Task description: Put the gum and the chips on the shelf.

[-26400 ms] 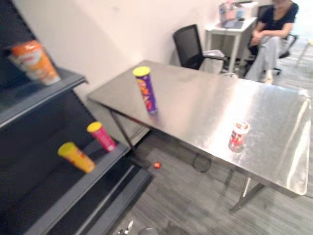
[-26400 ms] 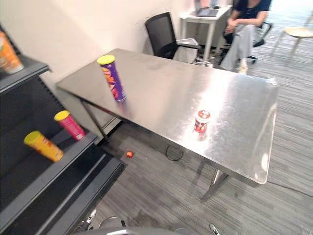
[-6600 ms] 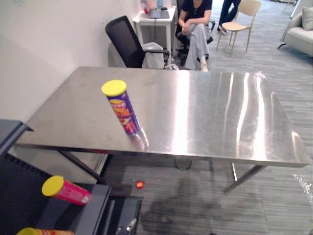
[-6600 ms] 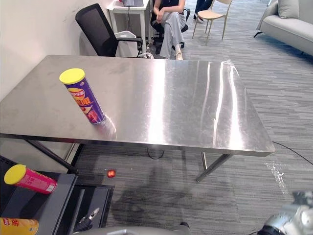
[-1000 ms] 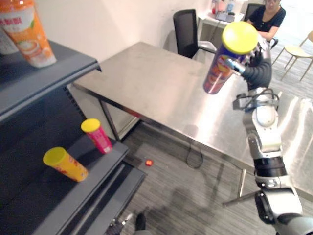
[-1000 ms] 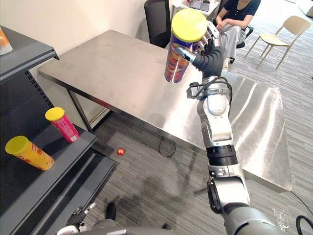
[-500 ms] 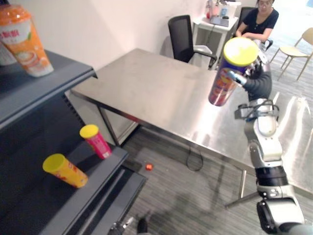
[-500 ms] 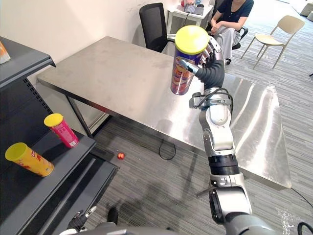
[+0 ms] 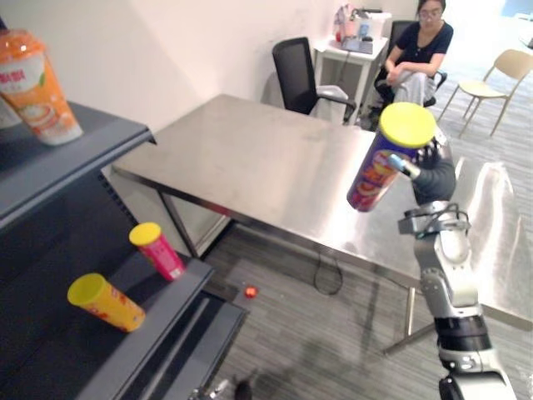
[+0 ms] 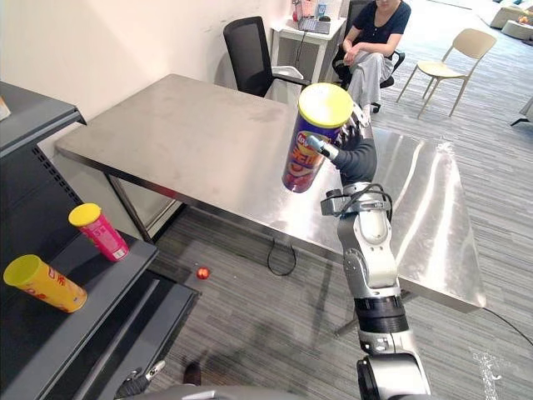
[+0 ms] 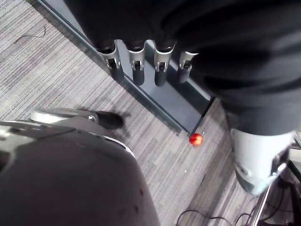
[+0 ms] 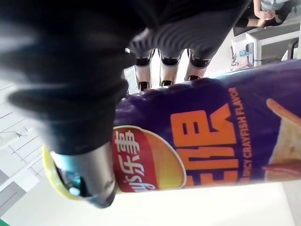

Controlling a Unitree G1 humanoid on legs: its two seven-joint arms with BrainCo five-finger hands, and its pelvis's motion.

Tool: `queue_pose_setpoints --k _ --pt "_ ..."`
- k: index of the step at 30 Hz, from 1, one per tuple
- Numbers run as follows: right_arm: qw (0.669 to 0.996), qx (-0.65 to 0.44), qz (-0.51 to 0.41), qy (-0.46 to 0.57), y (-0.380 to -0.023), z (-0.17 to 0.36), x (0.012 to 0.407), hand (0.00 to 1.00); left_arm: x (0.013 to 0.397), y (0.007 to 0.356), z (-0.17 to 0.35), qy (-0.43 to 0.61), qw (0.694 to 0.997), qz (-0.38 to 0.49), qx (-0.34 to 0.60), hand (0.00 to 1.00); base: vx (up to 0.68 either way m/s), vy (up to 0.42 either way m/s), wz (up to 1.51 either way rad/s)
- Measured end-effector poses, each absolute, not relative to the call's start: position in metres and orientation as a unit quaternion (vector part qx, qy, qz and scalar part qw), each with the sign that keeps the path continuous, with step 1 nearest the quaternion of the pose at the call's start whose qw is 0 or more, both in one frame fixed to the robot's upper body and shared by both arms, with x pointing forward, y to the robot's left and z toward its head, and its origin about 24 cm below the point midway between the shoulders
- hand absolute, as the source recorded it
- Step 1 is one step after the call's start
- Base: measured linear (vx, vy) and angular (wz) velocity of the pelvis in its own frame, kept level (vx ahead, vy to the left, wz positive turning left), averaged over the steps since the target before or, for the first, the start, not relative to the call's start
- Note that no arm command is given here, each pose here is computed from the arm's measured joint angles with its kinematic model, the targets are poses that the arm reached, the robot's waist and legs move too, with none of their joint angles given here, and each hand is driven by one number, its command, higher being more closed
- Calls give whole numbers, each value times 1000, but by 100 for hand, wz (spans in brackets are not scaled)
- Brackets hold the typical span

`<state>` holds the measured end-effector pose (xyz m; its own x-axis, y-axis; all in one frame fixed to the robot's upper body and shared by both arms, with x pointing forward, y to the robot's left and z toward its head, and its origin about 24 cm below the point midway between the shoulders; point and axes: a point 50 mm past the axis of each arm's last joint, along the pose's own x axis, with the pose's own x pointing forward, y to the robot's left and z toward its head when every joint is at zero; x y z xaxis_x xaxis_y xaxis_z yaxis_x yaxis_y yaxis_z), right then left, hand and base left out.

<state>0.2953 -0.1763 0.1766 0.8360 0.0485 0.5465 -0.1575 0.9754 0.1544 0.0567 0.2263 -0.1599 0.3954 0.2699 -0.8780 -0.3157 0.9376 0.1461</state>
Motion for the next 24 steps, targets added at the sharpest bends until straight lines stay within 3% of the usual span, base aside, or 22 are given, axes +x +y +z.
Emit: queue_pose_setpoints --k 13,24 --pt "974 108 -43 -193 -198 129 299 100 56 226 -160 524 834 173 -19 0 0 0 0" --pt "968 126 -123 -180 -220 122 306 100 57 218 -162 524 835 165 -25 0 5 -3 -2"
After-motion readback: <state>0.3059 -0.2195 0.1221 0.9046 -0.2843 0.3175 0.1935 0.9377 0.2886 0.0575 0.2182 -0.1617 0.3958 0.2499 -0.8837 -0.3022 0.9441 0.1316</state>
